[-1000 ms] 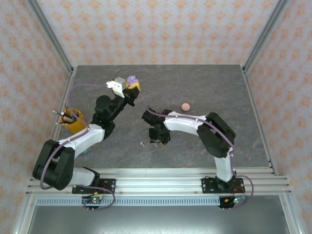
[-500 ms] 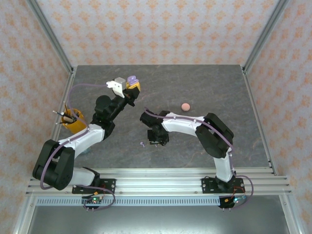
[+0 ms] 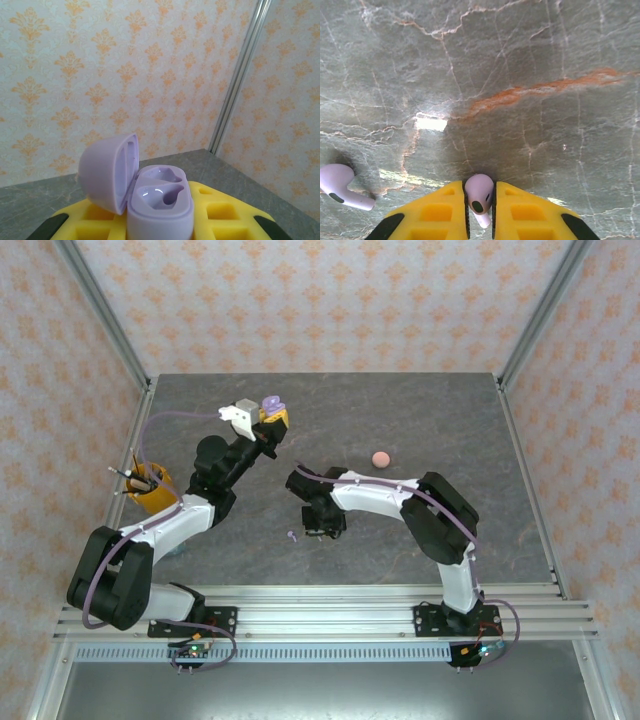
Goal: Insert the wireless bluetooth earbuds into the charging case
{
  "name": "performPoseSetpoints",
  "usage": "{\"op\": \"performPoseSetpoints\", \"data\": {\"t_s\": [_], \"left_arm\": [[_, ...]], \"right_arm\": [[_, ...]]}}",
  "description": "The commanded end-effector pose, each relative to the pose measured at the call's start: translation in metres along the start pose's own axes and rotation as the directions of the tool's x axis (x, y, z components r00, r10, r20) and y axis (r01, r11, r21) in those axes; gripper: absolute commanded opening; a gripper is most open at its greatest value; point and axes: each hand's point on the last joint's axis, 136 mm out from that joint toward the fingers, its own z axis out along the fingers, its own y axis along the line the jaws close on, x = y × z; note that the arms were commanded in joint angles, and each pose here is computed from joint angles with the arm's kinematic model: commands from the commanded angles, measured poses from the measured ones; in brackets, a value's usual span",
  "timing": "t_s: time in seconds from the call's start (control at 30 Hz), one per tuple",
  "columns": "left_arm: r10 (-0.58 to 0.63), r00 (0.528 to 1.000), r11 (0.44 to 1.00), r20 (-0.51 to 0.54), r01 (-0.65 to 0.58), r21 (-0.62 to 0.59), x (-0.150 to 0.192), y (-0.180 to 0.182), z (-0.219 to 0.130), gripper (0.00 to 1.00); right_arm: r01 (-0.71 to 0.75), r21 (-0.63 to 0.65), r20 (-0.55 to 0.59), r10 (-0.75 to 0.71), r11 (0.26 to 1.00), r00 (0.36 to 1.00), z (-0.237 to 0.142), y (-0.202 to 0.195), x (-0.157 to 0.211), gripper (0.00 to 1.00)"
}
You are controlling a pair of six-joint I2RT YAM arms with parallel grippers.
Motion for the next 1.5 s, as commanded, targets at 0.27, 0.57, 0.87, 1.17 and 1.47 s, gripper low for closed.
{"op": "performPoseSetpoints", "data": {"t_s": [0.27, 0.57, 0.87, 1.17, 1.47], "left_arm": [[0.035, 0.999, 0.999, 0.033, -0.036, 0.027, -0.022, -0.007, 0.000, 0.00], [0.039, 0.999, 0.999, -0.001, -0.039, 0.029, -0.014, -0.006, -0.001, 0.00], [0.039, 0.998, 0.998, -0.039, -0.037, 0.056, -0.006, -0.010, 0.000, 0.00], [0.030, 0.997, 0.990, -0.066, -0.020, 0.140, -0.009, -0.026, 0.001, 0.00], [0.060, 0.994, 0.950, -0.088, -0.030, 0.311, -0.021, -0.061, 0.001, 0.00]], "right_arm": [[0.002, 0.036, 0.127, -0.007, 0.999, 0.992, -0.017, -0.018, -0.013, 0.16], [-0.056, -0.024, 0.236, 0.060, 0.998, 0.970, -0.037, -0.040, -0.031, 0.16], [-0.030, -0.139, 0.441, 0.089, 0.990, 0.893, -0.092, -0.046, -0.059, 0.16], [0.054, -0.216, 0.641, 0.099, 0.975, 0.761, -0.188, -0.051, -0.084, 0.17], [0.144, -0.283, 0.787, 0.144, 0.948, 0.601, -0.304, -0.060, -0.113, 0.18]]}}
